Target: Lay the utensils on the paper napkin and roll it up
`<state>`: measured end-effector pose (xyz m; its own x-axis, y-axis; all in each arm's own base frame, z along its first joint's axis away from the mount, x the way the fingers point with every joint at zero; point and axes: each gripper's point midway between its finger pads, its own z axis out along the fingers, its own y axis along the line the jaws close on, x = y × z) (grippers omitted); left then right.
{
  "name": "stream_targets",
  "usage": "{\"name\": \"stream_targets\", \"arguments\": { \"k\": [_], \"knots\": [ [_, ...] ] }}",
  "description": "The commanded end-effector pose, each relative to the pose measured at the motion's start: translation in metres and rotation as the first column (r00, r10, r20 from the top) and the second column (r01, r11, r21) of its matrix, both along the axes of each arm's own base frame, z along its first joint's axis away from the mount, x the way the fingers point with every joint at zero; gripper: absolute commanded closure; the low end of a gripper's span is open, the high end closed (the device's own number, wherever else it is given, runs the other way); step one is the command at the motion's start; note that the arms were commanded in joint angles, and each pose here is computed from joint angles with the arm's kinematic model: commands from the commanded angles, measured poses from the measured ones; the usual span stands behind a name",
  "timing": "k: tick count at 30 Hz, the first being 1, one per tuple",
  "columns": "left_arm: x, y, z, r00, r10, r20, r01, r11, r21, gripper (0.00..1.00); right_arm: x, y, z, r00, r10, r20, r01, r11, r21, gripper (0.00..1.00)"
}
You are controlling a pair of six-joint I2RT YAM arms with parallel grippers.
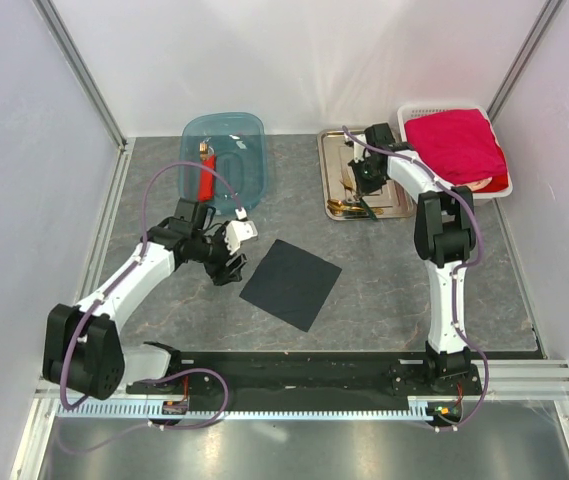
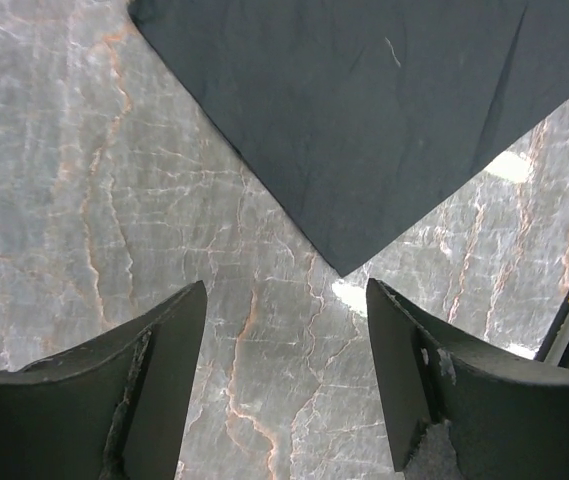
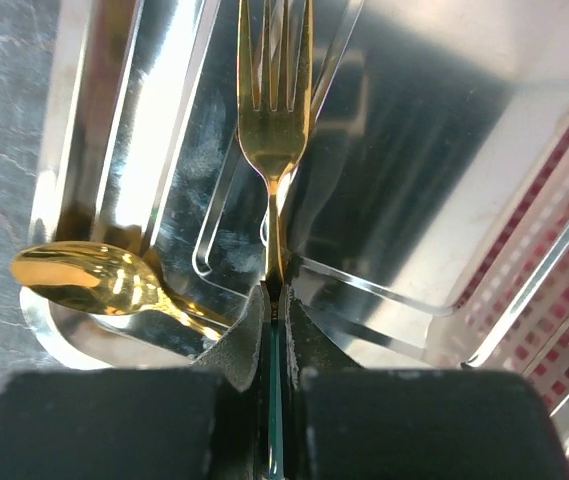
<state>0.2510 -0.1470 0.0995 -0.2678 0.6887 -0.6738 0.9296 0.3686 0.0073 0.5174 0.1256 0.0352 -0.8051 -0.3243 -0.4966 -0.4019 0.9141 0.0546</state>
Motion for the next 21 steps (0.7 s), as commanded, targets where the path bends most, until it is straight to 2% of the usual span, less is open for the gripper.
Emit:
{"name": "stream_targets", "arguments": {
  "k": [1,10,15,21],
  "knots": [
    [0.007,-0.001,-0.004,0.998,-0.057,0.039,0.054,0.996,0.064,0.3,0.016,0.011,0.075,0.986,-0.053,0.16,0.038,0.995,0.096,1.0],
    [-0.003,-0.014,-0.036,0.988,-0.15,-0.02,0.151,0.978,0.145,0.35,-0.004,0.019,0.144,0.965,-0.135,0.226,0.082,0.97,0.228,1.0],
    [-0.019,-0.016,-0.059,0.977,-0.205,-0.059,0.213,0.956,0.203,0.36,-0.024,0.02,0.155,0.966,-0.156,0.208,0.097,0.958,0.27,1.0],
    [-0.018,-0.012,-0.078,0.976,-0.208,-0.063,0.218,0.942,0.256,0.37,-0.053,0.025,0.17,0.967,-0.175,0.187,0.105,0.936,0.336,1.0]
  ]
}}
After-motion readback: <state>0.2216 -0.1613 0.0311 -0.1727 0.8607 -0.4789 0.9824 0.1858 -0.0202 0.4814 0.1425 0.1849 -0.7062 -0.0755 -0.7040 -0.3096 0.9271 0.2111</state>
